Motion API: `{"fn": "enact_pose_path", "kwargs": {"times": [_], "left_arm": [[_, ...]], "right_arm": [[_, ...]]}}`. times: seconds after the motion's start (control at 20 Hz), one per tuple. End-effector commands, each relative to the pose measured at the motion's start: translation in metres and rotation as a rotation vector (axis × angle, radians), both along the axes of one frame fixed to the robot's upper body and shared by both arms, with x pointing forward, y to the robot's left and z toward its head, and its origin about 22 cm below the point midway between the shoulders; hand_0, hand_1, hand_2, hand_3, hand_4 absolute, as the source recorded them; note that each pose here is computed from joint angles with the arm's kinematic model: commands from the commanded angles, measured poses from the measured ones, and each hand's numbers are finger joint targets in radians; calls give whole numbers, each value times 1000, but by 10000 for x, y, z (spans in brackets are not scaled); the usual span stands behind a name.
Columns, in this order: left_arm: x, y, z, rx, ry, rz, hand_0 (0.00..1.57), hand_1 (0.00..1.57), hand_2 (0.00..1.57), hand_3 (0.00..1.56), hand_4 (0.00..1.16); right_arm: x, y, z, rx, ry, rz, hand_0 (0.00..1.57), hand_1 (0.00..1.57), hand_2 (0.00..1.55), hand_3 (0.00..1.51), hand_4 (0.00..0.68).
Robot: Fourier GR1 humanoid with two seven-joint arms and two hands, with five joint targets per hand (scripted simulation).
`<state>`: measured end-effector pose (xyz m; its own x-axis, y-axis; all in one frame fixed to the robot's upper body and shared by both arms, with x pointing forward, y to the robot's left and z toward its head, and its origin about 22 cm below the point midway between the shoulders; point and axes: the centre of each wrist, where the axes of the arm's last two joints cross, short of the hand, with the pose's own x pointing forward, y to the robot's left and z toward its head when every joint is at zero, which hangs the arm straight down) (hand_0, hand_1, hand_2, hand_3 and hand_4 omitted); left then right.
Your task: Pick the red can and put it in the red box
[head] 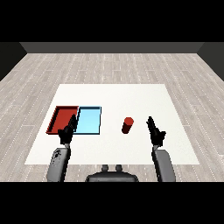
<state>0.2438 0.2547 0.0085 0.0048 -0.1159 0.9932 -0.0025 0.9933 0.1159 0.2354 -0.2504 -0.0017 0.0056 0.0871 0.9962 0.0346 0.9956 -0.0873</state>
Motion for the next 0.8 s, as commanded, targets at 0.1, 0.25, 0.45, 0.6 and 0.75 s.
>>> {"fn": "enact_pose_path", "kwargs": {"times": [0.1,0.25,0.45,0.6,0.75], "left_arm": [[-4,-28,-11,-11,-16,-17,0,0,0,0,0],[-131,-176,-95,-15,-28,-30,0,0,0,0,0],[93,-110,180,-117,-464,-68,0,0,0,0,0],[-143,-87,154,-122,-495,-68,0,0,0,0,0],[6,39,24,-129,-491,-55,0,0,0,0,0]], "right_arm": [[-111,-459,69,2,-40,19,0,0,0,0,0],[-214,-940,18,30,-54,-7,0,0,0,0,0],[-227,-727,235,79,-341,120,0,0,0,0,0],[-194,-913,163,98,-351,141,0,0,0,0,0],[-167,-971,-11,94,-349,123,0,0,0,0,0]]}}
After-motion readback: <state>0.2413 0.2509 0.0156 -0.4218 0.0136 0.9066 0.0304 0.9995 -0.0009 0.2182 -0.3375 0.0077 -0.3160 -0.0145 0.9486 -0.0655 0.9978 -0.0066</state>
